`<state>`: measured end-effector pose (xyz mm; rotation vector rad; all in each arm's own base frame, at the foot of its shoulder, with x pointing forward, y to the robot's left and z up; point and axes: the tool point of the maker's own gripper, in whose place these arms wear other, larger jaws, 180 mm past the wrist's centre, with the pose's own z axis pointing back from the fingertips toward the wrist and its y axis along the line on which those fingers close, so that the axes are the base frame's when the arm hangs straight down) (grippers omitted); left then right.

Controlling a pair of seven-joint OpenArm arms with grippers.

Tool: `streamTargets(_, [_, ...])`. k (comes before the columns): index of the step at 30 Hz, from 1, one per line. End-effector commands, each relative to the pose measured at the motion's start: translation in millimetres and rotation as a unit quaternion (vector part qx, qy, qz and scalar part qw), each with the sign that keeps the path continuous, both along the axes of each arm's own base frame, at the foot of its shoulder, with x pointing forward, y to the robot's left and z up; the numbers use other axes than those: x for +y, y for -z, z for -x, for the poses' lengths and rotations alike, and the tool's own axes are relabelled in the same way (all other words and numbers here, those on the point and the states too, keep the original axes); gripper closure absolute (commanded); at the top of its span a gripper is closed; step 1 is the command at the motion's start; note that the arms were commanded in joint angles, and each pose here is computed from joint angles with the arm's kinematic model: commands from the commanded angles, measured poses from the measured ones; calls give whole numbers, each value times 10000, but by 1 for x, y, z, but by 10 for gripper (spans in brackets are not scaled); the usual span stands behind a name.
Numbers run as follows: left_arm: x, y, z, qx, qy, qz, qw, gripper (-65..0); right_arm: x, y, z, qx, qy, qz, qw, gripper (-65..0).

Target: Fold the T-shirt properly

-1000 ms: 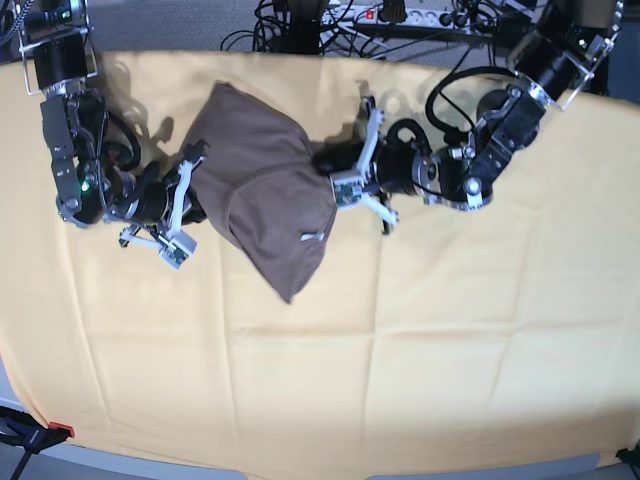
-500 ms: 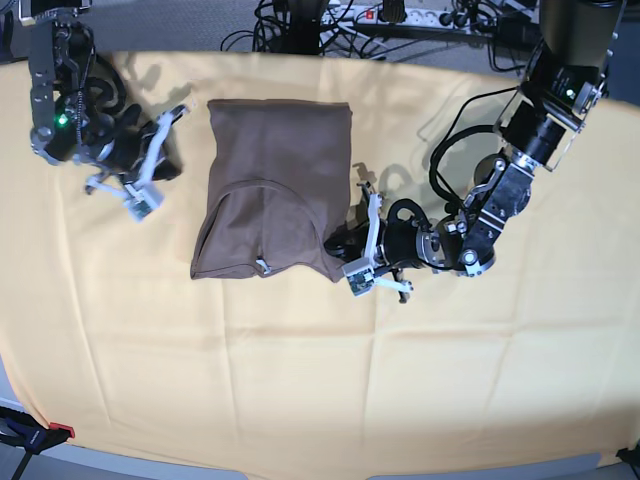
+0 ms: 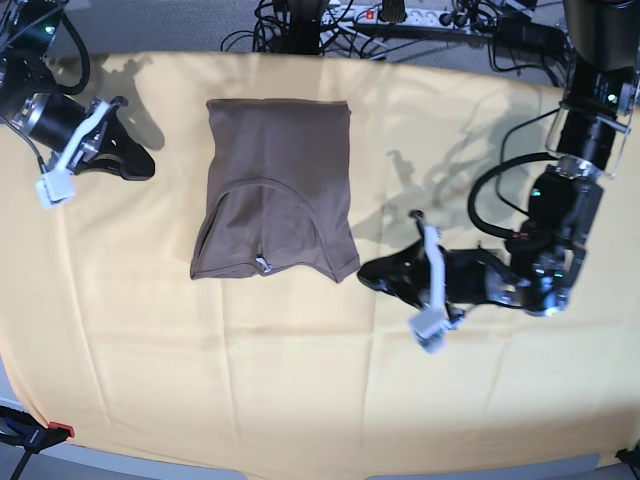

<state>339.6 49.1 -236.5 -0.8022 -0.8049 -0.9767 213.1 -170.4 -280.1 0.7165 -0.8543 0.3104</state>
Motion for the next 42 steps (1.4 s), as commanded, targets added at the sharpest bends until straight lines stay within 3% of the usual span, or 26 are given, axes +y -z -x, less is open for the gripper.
streamTargets(1, [8, -17, 2, -101, -15, 191, 9998, 0, -4, -3, 4, 11, -83, 140, 9999, 0])
streamTargets(5, [33, -17, 35, 219, -137, 404, 9989, 0, -12, 4, 25, 287, -69, 405, 9987, 0])
streamTargets(12, [64, 2, 112, 520, -236, -116, 9983, 0, -15, -14, 70, 330, -129, 1142, 9928, 0])
streamTargets(16, [72, 9, 168, 813, -261, -484, 9952, 0, -19, -9, 107, 813, -149, 1383, 9869, 0])
streamTargets(21, [77, 14, 239, 1487, -242, -803, 9853, 0, -15, 6, 159, 1694, -12, 1203, 9782, 0])
streamTargets(28, [82, 54, 337, 3149, -501, -999, 9425, 0, -12, 31, 225, 2931, 323, 690, 9530, 0])
streamTargets(32, [80, 82, 378, 4042, -904, -813, 9065, 0, -7, 56, 245, 3444, 518, 120, 9373, 0])
streamTargets(37, [70, 132, 404, 4802, -1490, -437, 8633, 0, -17, 115, 271, 4034, 983, 208, 9095, 0])
streamTargets(42, [63, 203, 405, 5106, -2133, -403, 8320, 0, -26, 181, 274, 4273, 1421, 358, 8922, 0])
